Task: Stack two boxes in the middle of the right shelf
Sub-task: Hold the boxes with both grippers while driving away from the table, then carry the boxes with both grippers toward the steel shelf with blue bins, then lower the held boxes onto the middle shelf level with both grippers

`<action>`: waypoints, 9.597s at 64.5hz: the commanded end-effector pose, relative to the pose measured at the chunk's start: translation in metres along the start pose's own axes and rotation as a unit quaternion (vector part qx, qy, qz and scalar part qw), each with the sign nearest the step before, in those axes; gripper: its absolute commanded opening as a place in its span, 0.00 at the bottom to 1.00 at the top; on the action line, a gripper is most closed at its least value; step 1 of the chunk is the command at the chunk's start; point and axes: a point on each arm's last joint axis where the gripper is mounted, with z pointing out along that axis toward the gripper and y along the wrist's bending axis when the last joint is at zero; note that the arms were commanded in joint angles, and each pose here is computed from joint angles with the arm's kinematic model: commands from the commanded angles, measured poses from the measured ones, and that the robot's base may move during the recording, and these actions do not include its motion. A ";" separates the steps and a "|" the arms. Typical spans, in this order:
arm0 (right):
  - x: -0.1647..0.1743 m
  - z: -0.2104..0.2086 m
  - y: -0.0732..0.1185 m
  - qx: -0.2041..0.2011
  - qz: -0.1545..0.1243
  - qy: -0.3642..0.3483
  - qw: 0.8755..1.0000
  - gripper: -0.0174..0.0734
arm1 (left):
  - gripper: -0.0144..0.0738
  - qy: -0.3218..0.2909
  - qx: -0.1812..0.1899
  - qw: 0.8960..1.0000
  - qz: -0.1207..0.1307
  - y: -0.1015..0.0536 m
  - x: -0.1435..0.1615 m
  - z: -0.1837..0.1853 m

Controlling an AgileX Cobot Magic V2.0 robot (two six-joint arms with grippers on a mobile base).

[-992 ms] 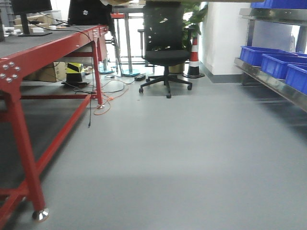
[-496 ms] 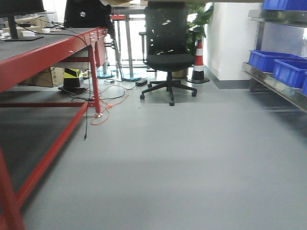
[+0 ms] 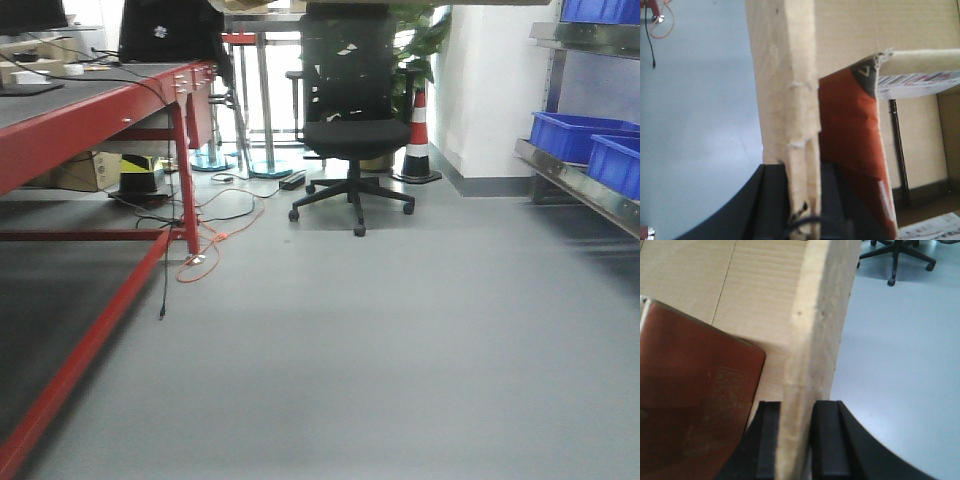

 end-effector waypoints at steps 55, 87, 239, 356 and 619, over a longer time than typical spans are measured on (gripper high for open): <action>-0.008 -0.010 -0.003 0.016 -0.012 -0.034 0.999 0.02 | 0.04 -0.034 -0.009 0.999 0.002 0.003 -0.007 -0.005; -0.007 0.001 -0.005 0.016 -0.009 -0.026 0.999 0.02 | 0.04 -0.033 -0.011 0.999 0.002 0.003 -0.007 -0.003; -0.005 0.013 -0.008 0.017 -0.006 -0.014 1.000 0.02 | 0.04 -0.034 -0.021 0.999 0.006 0.005 -0.007 -0.004; -0.005 0.013 -0.008 0.017 -0.006 -0.014 1.000 0.02 | 0.04 -0.034 -0.021 0.999 0.006 0.005 -0.007 -0.004; 0.129 -0.052 -0.002 0.051 -0.034 -0.081 0.995 0.01 | 0.04 -0.180 -0.026 0.982 0.045 0.038 0.167 -0.049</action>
